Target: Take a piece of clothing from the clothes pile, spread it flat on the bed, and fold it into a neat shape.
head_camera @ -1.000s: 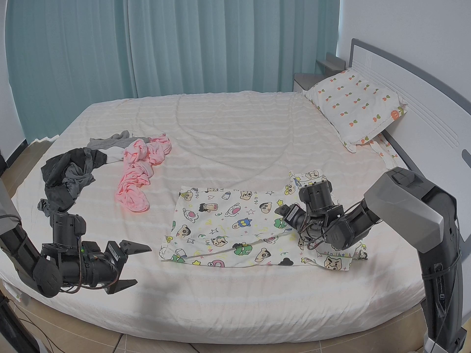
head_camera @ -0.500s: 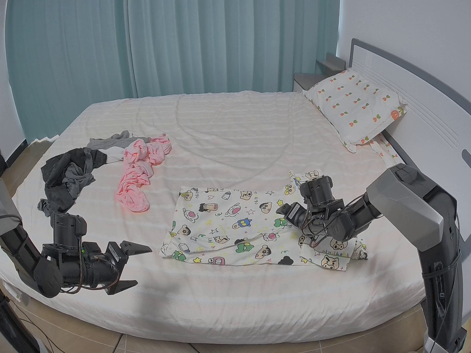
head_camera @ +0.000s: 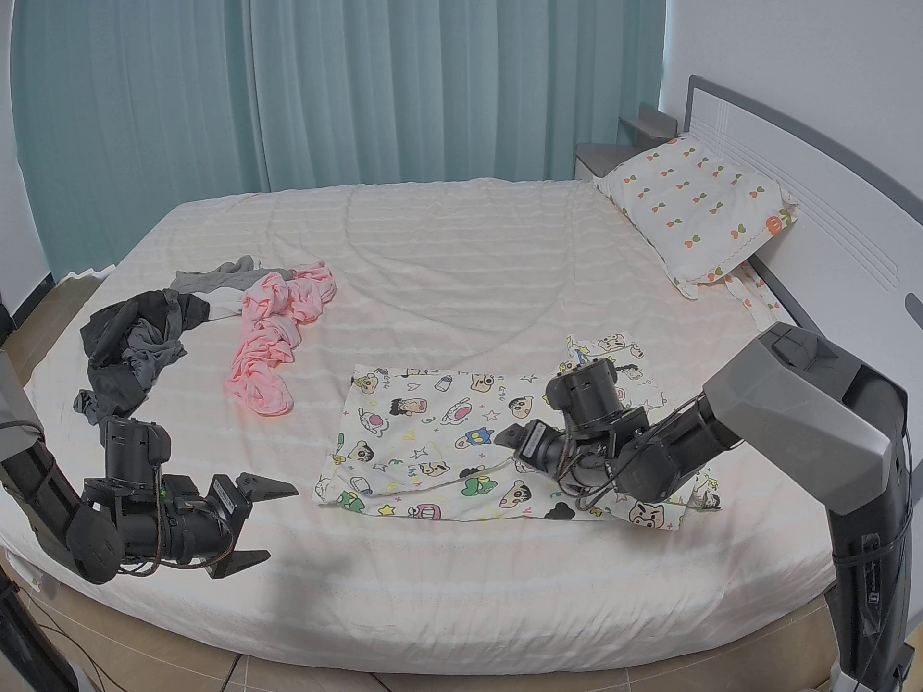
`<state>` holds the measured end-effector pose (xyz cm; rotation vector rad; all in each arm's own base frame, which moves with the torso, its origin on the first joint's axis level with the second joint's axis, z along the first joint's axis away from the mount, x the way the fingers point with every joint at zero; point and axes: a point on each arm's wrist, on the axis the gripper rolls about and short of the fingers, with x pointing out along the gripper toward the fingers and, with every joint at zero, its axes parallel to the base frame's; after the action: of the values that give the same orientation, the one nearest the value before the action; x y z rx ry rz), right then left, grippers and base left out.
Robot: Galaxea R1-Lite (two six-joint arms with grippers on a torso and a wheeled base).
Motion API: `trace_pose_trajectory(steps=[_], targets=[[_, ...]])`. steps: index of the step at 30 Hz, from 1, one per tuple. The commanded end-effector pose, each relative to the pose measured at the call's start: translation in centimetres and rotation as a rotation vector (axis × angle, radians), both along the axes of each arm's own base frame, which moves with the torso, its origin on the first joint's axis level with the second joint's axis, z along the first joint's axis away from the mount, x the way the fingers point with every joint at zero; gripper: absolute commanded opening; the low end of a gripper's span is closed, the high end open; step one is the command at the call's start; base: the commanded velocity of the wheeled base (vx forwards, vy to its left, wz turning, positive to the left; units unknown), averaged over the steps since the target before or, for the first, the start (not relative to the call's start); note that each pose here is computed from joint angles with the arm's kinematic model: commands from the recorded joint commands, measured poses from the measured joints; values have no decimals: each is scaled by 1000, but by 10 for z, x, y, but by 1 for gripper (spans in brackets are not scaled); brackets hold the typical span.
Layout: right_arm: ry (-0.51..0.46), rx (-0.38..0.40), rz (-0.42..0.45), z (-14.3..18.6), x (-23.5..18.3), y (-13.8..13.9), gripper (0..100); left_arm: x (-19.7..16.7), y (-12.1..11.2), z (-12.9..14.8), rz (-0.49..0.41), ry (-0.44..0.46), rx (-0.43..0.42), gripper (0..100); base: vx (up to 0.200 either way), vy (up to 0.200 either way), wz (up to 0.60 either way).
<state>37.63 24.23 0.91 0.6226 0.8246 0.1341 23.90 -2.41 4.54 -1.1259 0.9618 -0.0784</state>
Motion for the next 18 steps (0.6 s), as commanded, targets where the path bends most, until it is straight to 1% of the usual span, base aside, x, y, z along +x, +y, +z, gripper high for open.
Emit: trace_pose_trajectory(steps=[1,2,6,7,9,12,18], targets=[[9,-4,41,-10,-6,18,100,0,0,0,1,1,0,100,0,0,0],[8,-2,60,-16,-7,28,100,0,0,0,1,1,0,100,0,0,0],[-4,2,96,-23,-9,48,100,0,0,0,0,0,1,100,0,0,0],[-4,2,96,-23,-9,48,100,0,0,0,0,0,1,100,0,0,0],[-20,11,120,-28,-8,63,100,0,0,0,1,1,0,100,0,0,0],[-29,11,139,-32,-8,75,100,0,0,-1,1,3,0,100,0,0,0],[-35,10,140,-37,-1,81,100,-1,0,-1,2,4,1,100,0,0,0]])
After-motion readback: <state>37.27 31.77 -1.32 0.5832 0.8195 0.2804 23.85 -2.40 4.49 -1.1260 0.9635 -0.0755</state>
